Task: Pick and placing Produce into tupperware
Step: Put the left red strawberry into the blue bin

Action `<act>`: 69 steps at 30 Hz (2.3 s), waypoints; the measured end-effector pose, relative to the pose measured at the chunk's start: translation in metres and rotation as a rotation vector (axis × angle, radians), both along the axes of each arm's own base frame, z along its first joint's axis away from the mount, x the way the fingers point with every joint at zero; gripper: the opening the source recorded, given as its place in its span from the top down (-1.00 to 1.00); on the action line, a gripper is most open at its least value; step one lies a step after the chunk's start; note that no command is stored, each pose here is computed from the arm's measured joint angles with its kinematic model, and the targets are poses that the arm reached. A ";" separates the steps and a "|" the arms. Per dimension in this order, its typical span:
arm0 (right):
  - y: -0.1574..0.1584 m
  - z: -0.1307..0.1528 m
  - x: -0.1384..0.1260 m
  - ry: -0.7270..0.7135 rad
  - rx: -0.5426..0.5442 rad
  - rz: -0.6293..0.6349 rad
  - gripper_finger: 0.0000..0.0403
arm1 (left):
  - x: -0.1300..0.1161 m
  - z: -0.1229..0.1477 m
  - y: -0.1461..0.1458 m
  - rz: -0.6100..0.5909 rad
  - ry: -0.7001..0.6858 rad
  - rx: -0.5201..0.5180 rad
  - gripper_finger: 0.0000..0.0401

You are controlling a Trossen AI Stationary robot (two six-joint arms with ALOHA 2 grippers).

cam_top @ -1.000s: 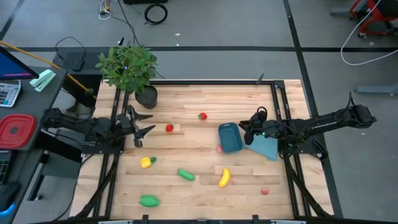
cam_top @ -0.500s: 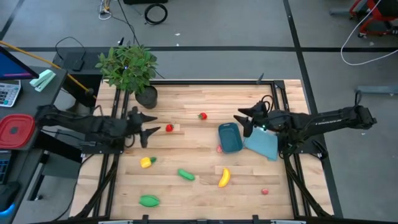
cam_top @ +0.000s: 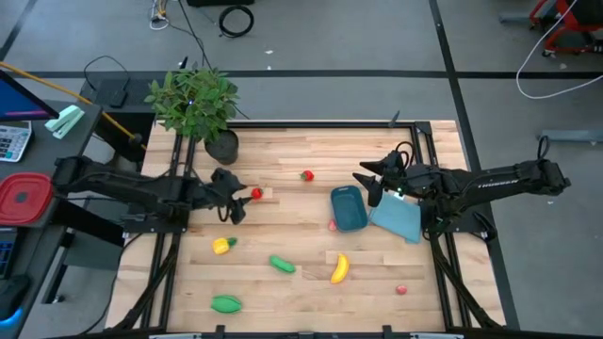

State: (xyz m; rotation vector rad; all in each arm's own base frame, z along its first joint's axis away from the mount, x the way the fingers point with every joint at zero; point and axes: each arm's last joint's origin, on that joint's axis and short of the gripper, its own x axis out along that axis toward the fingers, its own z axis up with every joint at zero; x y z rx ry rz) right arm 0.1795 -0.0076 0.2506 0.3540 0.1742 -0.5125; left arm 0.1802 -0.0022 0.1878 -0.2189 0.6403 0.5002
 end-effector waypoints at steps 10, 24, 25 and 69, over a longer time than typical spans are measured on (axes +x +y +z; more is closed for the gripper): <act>-0.001 0.001 -0.001 0.013 -0.043 -0.039 -0.18 | 0.013 -0.027 0.002 0.032 0.135 -0.027 -0.16; -0.012 0.001 -0.002 0.008 -0.034 -0.104 -0.18 | 0.029 -0.048 0.004 -0.021 0.204 0.006 -0.23; -0.012 0.001 -0.002 0.009 -0.035 -0.103 -0.18 | 0.029 -0.049 0.006 -0.016 0.210 0.006 -0.24; -0.012 0.001 -0.002 0.019 -0.051 -0.100 -0.18 | 0.043 -0.073 0.042 0.023 0.252 0.010 -0.25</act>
